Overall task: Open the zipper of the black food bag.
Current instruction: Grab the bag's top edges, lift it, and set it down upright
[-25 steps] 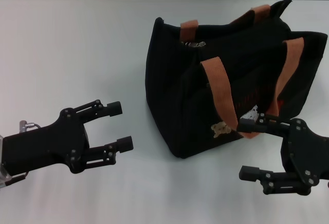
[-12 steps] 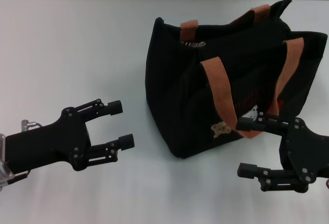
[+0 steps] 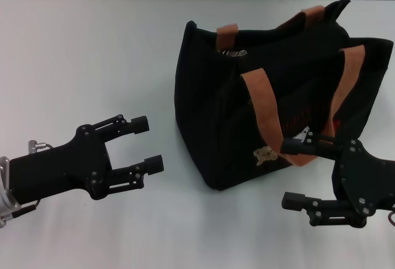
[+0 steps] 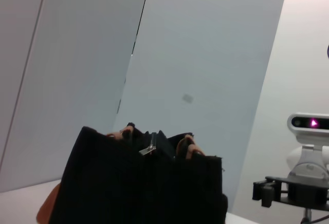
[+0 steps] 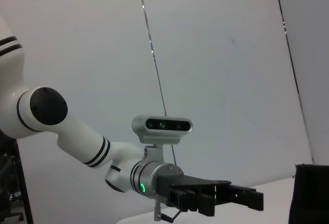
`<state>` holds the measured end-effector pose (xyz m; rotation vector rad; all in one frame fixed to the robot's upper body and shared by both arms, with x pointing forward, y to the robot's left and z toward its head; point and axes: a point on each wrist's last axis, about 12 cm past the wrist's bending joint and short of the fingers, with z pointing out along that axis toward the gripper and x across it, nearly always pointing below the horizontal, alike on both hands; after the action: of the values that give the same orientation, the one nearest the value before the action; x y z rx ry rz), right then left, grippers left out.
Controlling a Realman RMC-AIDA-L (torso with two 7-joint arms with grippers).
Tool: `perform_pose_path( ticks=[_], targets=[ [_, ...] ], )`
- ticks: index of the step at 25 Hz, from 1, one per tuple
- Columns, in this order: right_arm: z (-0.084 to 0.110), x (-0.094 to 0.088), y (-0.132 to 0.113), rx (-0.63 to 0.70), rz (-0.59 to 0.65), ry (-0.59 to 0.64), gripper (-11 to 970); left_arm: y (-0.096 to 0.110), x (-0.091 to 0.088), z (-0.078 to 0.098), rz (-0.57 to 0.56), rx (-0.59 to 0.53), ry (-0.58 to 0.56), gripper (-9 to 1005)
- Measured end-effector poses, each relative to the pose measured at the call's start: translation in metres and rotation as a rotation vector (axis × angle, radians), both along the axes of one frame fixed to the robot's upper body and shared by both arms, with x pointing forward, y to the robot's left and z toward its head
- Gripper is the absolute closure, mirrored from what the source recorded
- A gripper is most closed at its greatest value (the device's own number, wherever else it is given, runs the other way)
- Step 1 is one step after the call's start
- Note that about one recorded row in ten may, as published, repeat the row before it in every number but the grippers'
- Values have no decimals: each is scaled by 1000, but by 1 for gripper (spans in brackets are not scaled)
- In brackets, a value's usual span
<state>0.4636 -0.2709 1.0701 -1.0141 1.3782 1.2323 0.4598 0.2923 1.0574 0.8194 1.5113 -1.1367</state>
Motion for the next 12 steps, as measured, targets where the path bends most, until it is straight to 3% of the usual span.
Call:
perform_pose_path(
  ticks=[8,12],
  targets=[
    [-2,-6,-6,-2,-17,9,134,-4,0,0,-1,-30,-1,186],
    [-5,-11,-21,-1,-101,13,134,-11,0,-4,10,-51,10,186]
  ],
)
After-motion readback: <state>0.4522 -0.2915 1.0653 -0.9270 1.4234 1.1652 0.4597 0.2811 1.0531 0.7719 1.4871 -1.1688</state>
